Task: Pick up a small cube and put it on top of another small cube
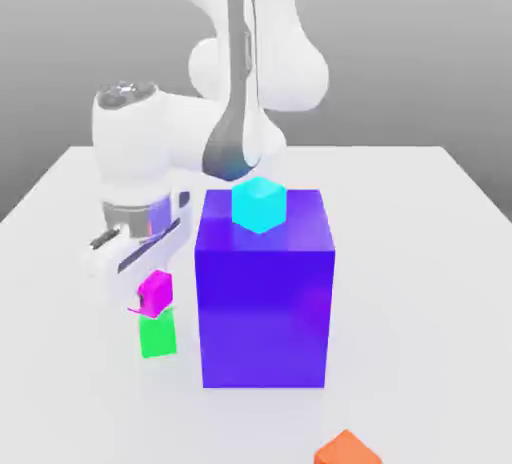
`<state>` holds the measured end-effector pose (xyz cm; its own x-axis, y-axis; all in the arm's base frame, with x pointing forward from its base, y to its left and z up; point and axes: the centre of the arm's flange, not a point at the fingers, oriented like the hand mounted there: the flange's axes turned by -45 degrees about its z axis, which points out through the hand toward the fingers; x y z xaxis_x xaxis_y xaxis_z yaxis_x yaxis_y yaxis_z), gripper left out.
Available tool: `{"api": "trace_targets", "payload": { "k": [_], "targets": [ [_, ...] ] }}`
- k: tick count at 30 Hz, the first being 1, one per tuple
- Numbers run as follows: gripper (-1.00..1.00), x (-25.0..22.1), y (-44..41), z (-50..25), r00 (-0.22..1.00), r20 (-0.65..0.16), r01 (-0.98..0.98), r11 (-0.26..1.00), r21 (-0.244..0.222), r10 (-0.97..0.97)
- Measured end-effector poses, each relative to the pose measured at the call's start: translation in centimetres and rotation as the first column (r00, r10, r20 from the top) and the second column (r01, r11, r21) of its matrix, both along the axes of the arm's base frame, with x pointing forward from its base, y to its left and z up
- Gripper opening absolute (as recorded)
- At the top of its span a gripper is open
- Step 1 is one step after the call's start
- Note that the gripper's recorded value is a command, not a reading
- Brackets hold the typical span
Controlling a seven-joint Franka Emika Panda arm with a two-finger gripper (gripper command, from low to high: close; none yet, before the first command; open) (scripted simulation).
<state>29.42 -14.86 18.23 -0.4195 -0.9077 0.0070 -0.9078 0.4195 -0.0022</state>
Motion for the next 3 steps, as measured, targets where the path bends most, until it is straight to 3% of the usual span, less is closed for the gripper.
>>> {"api": "trace_targets", "payload": {
  "k": [1,3],
  "targets": [
    [1.0,-0.05,0.14,-0.39,1.0,0.002,-0.002,1.0,0.003,0.002],
    [1.0,-0.02,0.2,-0.39,1.0,0.002,-0.004,1.0,0.003,0.004]
  ]
}}
